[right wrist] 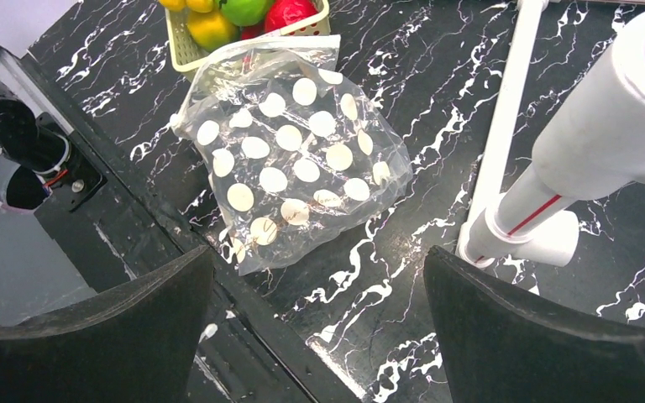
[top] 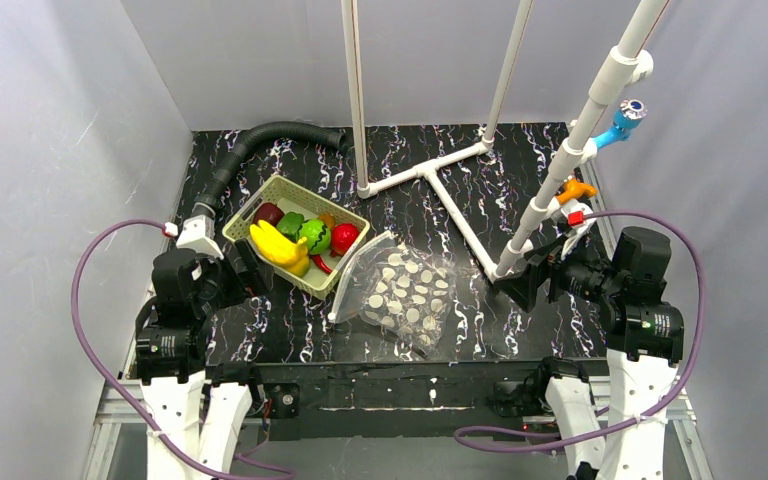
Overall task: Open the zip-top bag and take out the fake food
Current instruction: Reset both arms
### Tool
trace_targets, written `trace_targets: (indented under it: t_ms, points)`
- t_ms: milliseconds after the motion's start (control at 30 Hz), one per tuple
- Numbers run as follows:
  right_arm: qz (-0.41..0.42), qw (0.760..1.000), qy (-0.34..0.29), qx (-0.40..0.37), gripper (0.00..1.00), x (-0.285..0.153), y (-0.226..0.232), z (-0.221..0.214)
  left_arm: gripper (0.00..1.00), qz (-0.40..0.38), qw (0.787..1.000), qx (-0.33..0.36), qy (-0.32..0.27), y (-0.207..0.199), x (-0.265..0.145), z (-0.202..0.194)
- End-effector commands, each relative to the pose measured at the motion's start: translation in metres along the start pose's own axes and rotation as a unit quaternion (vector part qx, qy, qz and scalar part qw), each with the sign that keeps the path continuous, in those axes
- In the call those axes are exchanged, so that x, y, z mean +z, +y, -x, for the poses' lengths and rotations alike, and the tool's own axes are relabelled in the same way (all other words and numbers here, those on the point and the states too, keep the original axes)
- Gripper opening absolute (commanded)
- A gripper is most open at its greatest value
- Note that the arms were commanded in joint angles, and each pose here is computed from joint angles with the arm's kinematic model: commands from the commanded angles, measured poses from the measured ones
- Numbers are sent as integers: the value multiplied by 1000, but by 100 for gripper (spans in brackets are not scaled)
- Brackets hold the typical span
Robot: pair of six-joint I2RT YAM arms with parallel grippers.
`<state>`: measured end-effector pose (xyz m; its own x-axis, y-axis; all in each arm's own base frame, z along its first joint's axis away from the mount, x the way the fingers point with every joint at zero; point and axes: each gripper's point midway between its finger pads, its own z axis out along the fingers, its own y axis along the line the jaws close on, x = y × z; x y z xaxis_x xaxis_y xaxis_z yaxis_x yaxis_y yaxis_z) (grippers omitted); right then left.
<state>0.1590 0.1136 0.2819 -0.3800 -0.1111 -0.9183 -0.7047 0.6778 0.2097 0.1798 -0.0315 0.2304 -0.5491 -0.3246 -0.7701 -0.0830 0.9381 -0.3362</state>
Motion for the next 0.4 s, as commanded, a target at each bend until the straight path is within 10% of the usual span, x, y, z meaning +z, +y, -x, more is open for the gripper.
trace_targets:
  t_ms: [0,367]
  points:
    - [-8,1000,-18,-9,100,-2,-1,9,98,-13,1000,21,-10,-5,-9,5]
    - [12,1000,-20,-8,100,0,2,5,98,-42,999,28,-5,-15,-9,3]
